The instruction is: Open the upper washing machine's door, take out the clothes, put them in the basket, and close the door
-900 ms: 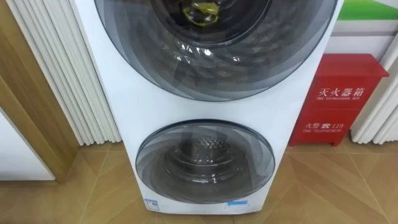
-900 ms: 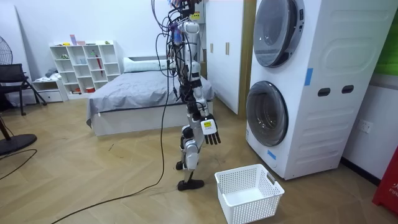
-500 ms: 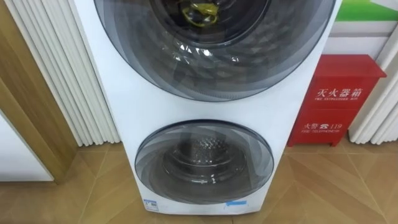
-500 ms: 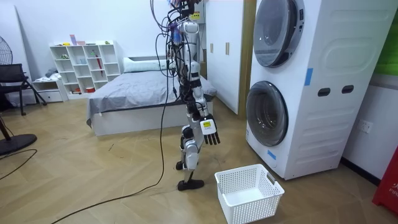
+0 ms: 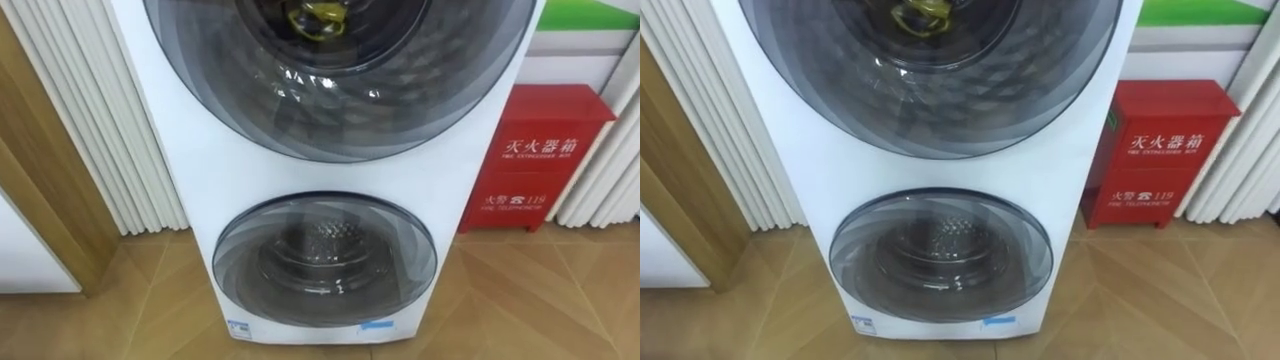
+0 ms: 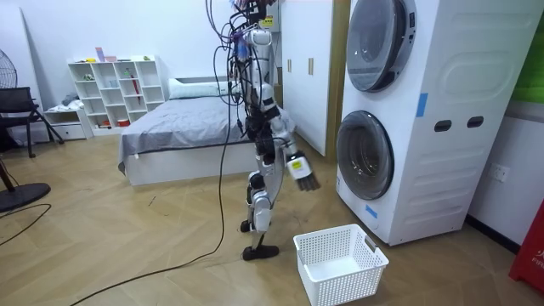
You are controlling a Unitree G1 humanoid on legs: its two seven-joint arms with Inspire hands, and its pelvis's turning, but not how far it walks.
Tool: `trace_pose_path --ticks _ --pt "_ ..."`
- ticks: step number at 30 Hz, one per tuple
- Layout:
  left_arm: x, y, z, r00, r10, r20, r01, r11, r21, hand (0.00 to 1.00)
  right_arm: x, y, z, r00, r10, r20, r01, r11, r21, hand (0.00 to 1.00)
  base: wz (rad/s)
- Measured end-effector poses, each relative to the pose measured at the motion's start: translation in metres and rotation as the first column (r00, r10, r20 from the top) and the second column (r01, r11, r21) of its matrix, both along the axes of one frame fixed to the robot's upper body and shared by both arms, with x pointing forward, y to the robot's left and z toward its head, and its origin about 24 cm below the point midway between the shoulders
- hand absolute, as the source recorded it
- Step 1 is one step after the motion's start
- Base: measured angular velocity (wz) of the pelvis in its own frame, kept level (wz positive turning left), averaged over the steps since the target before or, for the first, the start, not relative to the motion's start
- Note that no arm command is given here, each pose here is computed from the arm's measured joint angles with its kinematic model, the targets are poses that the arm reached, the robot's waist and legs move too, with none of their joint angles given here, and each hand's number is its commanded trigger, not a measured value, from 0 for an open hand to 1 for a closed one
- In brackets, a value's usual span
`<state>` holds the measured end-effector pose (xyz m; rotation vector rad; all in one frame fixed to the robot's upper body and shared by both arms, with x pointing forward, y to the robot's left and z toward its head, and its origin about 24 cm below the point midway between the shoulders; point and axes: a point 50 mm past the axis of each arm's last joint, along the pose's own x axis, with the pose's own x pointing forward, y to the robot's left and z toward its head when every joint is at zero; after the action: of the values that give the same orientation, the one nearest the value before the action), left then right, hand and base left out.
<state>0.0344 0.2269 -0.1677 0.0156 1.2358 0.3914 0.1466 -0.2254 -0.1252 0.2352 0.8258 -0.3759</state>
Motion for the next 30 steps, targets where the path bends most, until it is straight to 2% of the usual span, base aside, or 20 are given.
trace_pose_path --ticks 2,5,8,15,23,30 --pt "-0.001 0.002 0.000 1.000 -0.006 -0.012 0.006 1.000 -0.002 0.00 0.050 0.004 0.043 0.968 0.032 0.248 -0.026 0.999 -0.026 0.00 0.00" --pt "0.001 0.006 0.001 1.000 -0.011 -0.014 0.011 1.000 0.004 0.00 0.092 0.011 0.092 0.884 0.058 0.463 -0.034 0.998 -0.058 0.00 0.03" --pt "-0.006 0.012 0.002 0.999 -0.013 -0.039 0.013 1.000 0.018 0.00 0.112 0.016 0.128 0.804 0.070 0.591 -0.032 0.997 -0.074 0.00 0.05" --pt "-0.003 0.013 0.003 0.997 -0.059 -0.055 0.060 0.998 0.022 0.00 0.138 0.009 0.171 0.707 0.019 0.707 -0.004 1.000 -0.024 0.00 0.08" --pt "-0.003 0.017 0.004 0.995 -0.064 -0.071 0.066 0.998 0.021 0.00 0.176 0.004 0.242 0.550 0.083 0.831 0.015 0.994 -0.109 0.00 0.05" --pt "-0.006 0.023 0.005 0.994 -0.067 -0.084 0.070 0.997 0.036 0.00 0.178 -0.001 0.247 0.557 0.056 0.829 0.058 0.993 -0.106 0.00 0.06"
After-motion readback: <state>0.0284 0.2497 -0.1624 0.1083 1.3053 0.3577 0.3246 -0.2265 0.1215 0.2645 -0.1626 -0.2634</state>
